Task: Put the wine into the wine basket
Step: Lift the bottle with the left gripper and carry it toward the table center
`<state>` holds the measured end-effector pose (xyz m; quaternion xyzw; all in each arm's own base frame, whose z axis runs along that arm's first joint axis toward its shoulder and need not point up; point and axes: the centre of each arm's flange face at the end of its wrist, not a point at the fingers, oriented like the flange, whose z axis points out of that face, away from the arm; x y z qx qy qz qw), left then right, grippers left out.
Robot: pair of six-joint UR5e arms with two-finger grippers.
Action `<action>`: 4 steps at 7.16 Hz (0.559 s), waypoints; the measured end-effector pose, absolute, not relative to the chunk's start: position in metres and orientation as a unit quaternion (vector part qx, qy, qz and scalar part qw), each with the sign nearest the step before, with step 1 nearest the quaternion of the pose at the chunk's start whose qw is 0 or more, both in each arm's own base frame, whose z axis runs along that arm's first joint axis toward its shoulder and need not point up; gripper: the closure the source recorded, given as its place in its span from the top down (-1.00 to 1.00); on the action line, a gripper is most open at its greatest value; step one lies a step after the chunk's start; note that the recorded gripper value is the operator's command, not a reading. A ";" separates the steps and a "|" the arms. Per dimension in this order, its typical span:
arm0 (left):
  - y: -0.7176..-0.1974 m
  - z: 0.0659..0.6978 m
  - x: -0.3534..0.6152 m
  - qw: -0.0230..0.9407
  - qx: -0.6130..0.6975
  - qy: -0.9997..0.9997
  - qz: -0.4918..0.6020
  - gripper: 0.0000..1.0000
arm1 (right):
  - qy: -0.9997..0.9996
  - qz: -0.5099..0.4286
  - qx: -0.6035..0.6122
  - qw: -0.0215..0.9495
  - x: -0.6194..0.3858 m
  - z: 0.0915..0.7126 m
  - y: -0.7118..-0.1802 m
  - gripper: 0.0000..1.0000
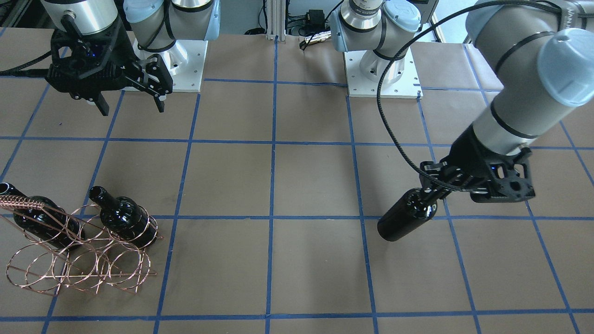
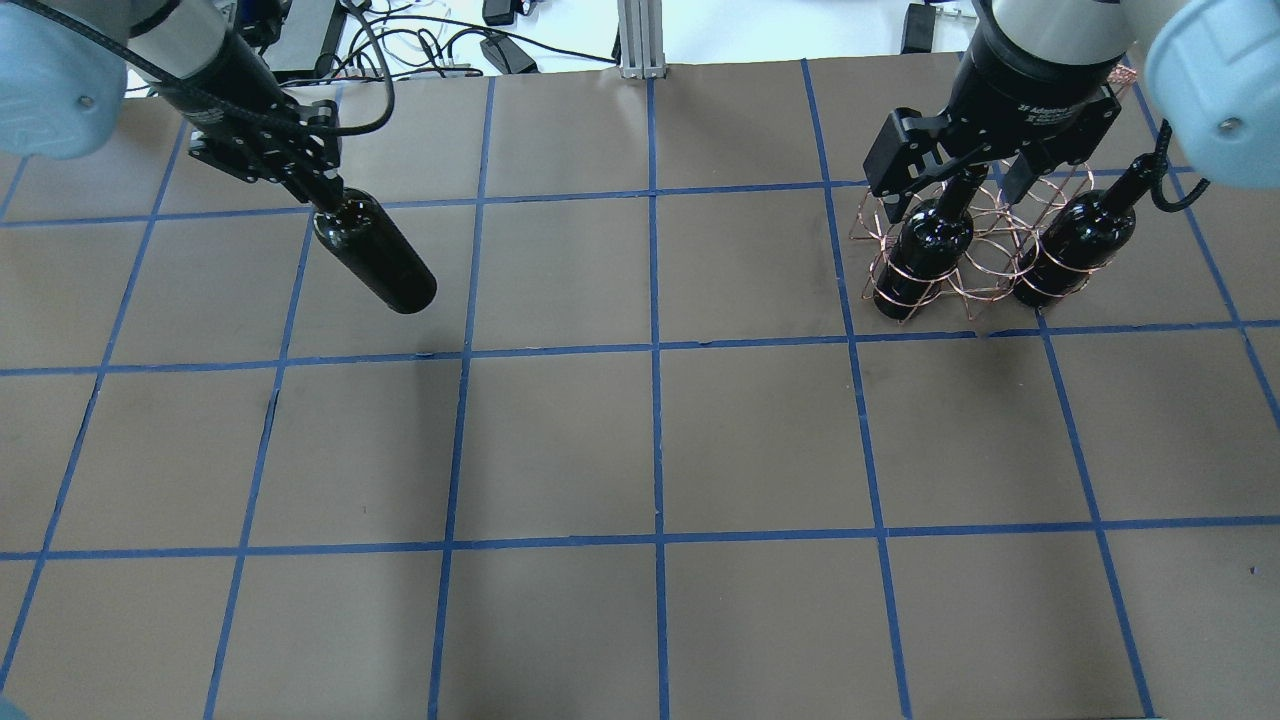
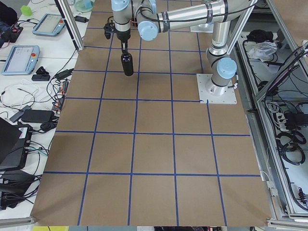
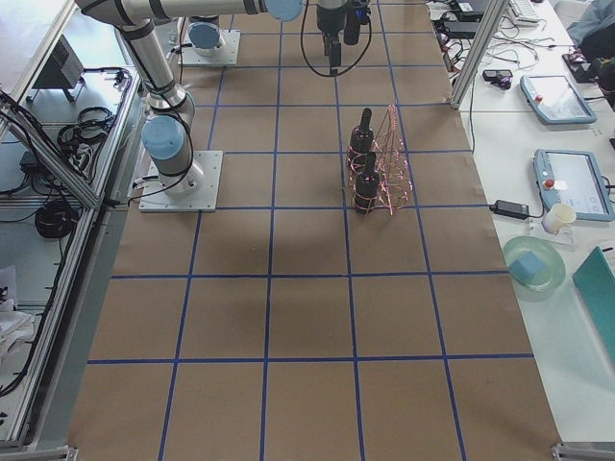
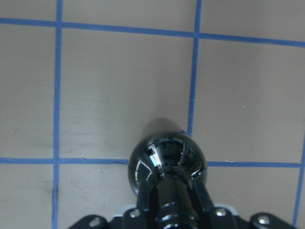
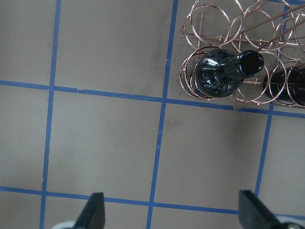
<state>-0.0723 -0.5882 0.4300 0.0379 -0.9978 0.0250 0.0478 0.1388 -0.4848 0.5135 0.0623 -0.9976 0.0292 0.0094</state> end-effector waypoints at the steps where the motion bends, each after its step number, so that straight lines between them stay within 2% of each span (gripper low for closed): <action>1: -0.572 0.428 -0.104 0.047 0.039 -0.998 0.025 -1.00 | -0.998 0.030 0.062 0.010 0.138 0.514 -0.485 1.00; 4: -0.525 0.421 -0.167 0.046 0.041 -0.998 0.021 -1.00 | -0.997 0.046 0.063 0.020 0.136 0.516 -0.489 1.00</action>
